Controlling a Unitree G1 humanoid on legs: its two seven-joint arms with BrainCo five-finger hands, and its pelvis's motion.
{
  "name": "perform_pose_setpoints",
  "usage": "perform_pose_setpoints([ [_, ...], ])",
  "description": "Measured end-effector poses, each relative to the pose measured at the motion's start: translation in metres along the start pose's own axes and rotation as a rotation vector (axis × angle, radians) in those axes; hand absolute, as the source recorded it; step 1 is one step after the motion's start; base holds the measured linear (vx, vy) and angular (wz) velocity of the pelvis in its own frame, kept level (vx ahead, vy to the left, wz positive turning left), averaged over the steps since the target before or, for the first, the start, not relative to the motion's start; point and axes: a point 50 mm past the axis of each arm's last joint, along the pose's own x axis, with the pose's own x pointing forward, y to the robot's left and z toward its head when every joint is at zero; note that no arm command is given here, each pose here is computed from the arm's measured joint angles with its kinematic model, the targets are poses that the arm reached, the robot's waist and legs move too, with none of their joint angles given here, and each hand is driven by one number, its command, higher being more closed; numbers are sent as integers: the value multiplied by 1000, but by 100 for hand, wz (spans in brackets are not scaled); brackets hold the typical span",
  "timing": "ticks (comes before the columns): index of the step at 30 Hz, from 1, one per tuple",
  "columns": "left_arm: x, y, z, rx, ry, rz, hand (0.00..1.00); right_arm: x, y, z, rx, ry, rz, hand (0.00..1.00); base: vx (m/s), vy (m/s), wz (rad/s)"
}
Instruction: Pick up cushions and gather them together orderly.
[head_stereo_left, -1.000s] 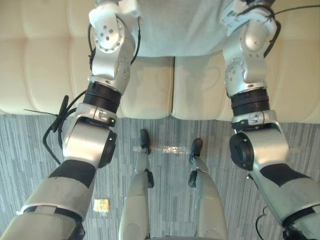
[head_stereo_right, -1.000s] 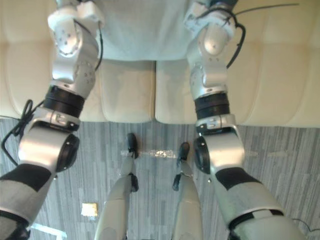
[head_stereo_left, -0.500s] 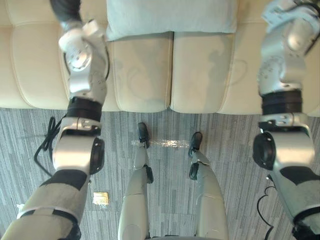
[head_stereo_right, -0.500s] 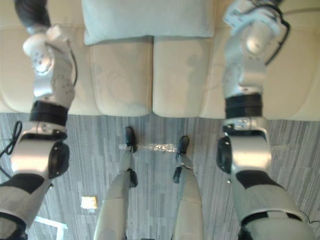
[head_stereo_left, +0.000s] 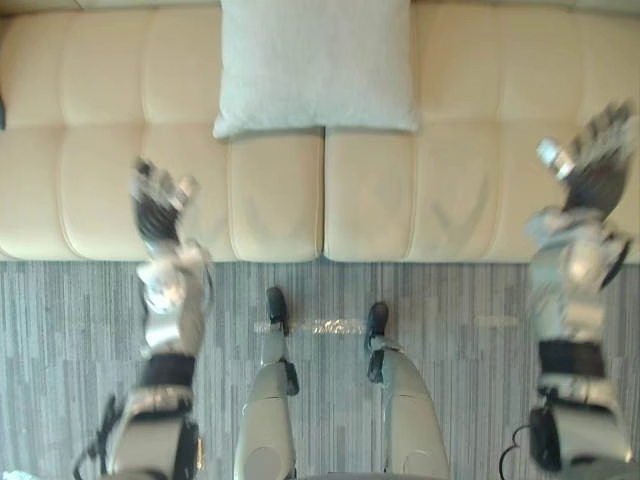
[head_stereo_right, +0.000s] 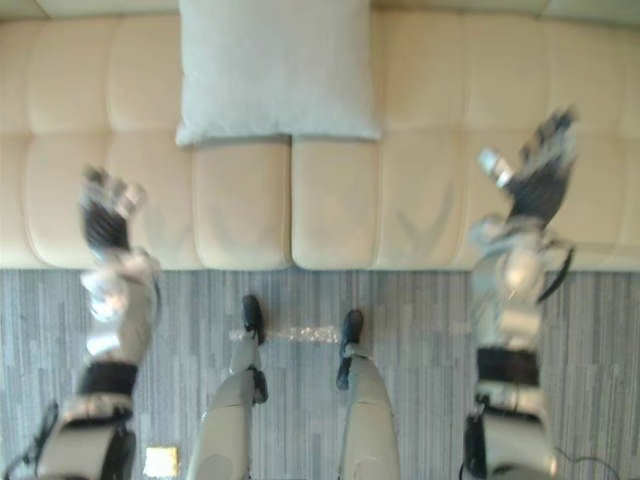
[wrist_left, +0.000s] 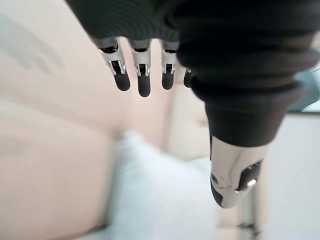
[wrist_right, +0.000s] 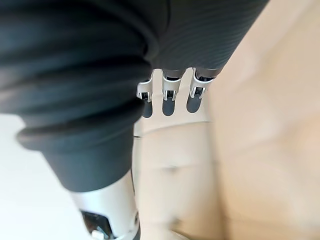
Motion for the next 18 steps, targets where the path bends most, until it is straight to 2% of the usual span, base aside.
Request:
perform_pose_setpoints([
  [2, -43, -1, -45, 62, 195, -66, 0, -47, -5, -44, -56, 195, 12, 0, 134, -88, 4],
  [5, -80, 2, -80, 145, 363, -123, 0, -92, -13, -80, -129, 385, 24, 0, 129, -55, 0],
  [9, -129, 20, -131, 255, 657, -118, 0, -154, -35, -136, -256, 735, 7, 0, 132, -26, 3],
  [13, -165, 48, -156, 326, 875, -37, 0, -199, -52, -164, -322, 984, -7, 0, 77, 9, -7],
  [18, -197, 76, -165, 400, 1026, 23, 0, -233, -72, -173, -370, 1152, -63, 0, 84, 43, -3],
])
